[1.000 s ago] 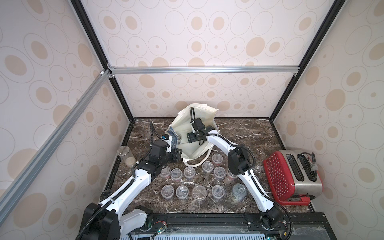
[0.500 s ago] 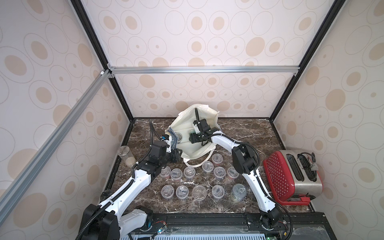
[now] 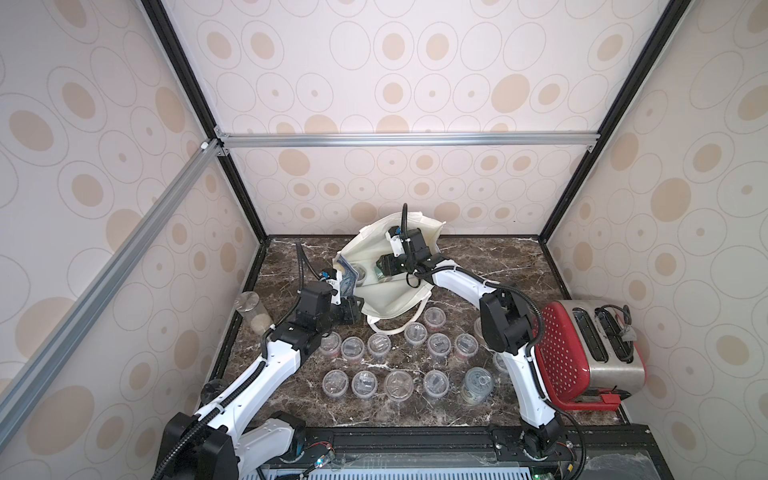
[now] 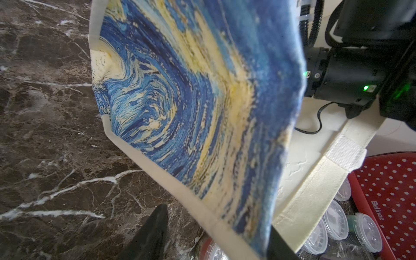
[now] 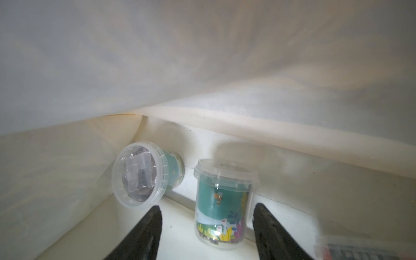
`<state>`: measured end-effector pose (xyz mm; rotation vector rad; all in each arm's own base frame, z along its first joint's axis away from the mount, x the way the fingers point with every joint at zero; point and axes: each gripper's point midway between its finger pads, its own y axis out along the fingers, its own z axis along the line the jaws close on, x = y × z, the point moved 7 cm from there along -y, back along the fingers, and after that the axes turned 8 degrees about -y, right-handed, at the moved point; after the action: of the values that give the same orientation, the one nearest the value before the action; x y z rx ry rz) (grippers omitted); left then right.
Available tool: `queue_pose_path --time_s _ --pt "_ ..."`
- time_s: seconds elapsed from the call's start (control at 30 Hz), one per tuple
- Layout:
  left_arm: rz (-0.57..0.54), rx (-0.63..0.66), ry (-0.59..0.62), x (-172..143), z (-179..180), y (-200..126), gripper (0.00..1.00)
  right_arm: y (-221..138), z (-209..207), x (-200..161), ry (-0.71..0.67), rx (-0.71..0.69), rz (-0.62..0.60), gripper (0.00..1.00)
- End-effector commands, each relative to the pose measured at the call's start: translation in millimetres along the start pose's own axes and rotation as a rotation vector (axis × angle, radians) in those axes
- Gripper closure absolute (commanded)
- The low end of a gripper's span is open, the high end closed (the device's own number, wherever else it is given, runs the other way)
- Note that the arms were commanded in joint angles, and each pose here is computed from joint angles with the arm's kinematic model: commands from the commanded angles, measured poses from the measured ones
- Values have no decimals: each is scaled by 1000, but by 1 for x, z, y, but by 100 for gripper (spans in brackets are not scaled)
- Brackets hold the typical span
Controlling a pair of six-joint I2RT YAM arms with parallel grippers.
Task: Take out the seed jars from the canvas bag
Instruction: Pick up the seed jar from the canvas bag.
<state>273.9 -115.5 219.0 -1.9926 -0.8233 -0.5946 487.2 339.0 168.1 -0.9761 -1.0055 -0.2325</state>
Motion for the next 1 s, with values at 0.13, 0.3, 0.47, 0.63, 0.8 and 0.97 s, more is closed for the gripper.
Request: queue_pose_path --time_s 0.13,0.3,0.47,0.63,0.8,0.97 --pt "-26 -11 16 10 -7 -5 41 28 -9 -30 96 -11 160 26" --pt "-19 -12 19 9 -7 -3 41 42 -11 -46 125 -3 238 25" --pt "-16 -10 25 9 -7 -2 42 55 -14 -55 144 -16 299 25" --pt "-16 -15 26 10 -8 -3 41 59 -14 -53 146 -9 298 30" --pt "-18 -17 26 10 -9 -5 42 51 -8 -39 118 36 237 37" --pt "-28 -23 27 12 -10 -8 41 27 -2 -19 82 55 140 42"
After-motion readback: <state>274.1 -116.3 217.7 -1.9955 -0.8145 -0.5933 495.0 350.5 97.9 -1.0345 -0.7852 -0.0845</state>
